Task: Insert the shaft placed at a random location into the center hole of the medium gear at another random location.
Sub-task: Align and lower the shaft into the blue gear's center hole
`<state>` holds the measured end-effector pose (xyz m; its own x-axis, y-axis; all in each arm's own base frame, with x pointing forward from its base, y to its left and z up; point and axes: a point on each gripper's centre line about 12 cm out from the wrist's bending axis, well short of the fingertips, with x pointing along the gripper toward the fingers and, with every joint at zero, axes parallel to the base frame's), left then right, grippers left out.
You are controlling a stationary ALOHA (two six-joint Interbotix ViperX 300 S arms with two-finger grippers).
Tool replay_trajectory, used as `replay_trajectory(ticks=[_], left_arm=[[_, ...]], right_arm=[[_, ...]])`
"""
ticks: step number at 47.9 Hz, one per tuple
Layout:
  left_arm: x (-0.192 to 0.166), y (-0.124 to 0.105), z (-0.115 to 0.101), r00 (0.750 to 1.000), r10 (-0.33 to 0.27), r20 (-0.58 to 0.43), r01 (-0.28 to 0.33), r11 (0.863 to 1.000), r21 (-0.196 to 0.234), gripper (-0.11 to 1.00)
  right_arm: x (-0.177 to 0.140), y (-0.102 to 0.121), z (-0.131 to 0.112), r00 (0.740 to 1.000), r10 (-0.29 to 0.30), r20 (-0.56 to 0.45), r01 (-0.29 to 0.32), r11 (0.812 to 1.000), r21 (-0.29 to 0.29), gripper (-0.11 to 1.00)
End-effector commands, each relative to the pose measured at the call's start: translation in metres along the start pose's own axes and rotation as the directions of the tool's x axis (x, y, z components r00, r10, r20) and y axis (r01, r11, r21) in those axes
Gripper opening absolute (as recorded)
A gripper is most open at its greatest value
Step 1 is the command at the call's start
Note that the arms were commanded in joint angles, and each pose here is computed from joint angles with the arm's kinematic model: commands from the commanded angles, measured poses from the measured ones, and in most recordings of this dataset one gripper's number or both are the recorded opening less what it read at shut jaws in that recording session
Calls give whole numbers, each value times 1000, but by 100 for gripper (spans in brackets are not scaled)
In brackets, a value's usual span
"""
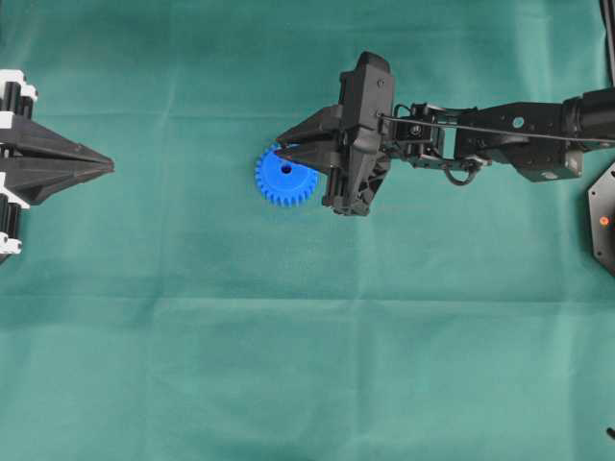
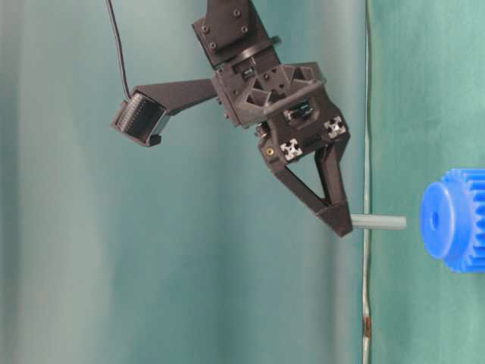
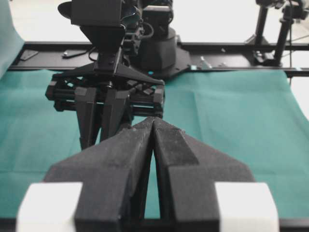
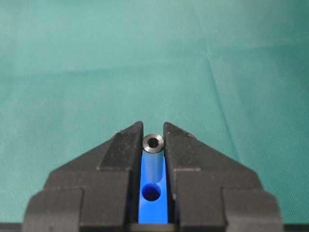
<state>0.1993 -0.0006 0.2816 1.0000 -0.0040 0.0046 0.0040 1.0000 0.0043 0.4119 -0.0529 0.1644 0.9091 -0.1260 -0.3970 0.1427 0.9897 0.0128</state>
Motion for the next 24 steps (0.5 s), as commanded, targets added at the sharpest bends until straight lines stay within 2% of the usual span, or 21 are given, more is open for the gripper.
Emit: replay_trajectory(ticks=[1, 24], left_arm=[[2, 0, 9, 1000, 1, 21, -1, 1000, 2, 0], [3, 0, 8, 1000, 1, 17, -1, 1000, 2, 0]], right_arm=[[-1, 1, 16, 999, 2, 52, -2, 1000, -4, 13], [8, 3, 4, 999, 1, 32, -1, 1000, 7, 13]])
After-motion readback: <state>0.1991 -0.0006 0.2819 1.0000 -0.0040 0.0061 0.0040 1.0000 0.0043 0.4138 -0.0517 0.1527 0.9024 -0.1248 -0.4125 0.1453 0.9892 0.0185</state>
